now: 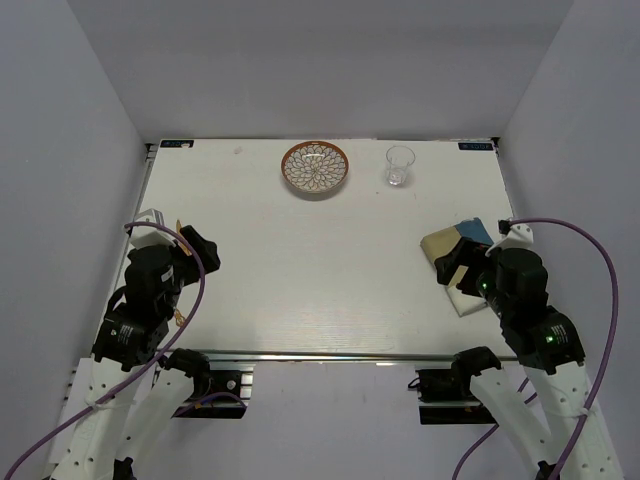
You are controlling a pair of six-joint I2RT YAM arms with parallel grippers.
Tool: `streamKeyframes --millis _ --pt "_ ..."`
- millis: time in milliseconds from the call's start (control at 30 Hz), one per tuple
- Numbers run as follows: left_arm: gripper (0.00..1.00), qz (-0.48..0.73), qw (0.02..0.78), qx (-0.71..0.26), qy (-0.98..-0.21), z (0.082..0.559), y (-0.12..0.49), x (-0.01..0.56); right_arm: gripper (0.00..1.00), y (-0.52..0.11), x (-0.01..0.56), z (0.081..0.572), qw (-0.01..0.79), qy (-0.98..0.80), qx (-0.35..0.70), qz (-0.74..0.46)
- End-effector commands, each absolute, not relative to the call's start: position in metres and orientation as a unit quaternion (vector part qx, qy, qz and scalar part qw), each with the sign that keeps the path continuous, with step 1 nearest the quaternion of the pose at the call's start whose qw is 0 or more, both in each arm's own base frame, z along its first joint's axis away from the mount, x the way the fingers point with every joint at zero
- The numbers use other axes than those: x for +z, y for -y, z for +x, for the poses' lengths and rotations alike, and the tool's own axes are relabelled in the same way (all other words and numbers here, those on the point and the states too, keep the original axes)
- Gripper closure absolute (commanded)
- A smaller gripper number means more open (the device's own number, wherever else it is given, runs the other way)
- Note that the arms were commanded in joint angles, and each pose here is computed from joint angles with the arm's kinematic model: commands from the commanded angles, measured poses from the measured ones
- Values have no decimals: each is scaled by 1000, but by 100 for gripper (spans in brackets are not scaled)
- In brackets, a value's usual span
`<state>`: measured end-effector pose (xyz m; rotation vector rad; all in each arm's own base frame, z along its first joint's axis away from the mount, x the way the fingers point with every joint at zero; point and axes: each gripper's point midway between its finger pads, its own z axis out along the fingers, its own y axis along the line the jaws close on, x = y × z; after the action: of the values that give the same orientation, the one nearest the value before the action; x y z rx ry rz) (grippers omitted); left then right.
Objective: Set the dinner table for one person
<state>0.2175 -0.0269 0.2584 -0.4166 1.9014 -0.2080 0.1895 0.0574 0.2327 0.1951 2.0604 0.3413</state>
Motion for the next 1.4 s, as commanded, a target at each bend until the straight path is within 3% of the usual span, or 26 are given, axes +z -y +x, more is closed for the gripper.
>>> streamKeyframes --millis 0,200,367,500,667,1100,1367 --pt "2 -175 564 -96 -802 219 29 263 11 -56 244 193 513 -839 149 104" --pt "2 -164 562 -101 -805 221 33 262 11 -74 219 204 493 -844 183 102" --pt "2 -161 556 -99 -810 222 34 258 11 -50 141 225 410 -877 93 232" --pt "2 -153 549 -100 -816 224 38 255 11 -11 119 230 405 -831 11 380" --pt "2 -145 545 -104 -819 225 42 253 11 25 90 227 389 -785 -60 479" --pt "2 -128 535 -110 -828 229 49 248 11 98 110 222 403 -708 -148 561" --pt "2 -121 522 -107 -837 232 53 241 11 123 89 237 341 -712 -168 590"
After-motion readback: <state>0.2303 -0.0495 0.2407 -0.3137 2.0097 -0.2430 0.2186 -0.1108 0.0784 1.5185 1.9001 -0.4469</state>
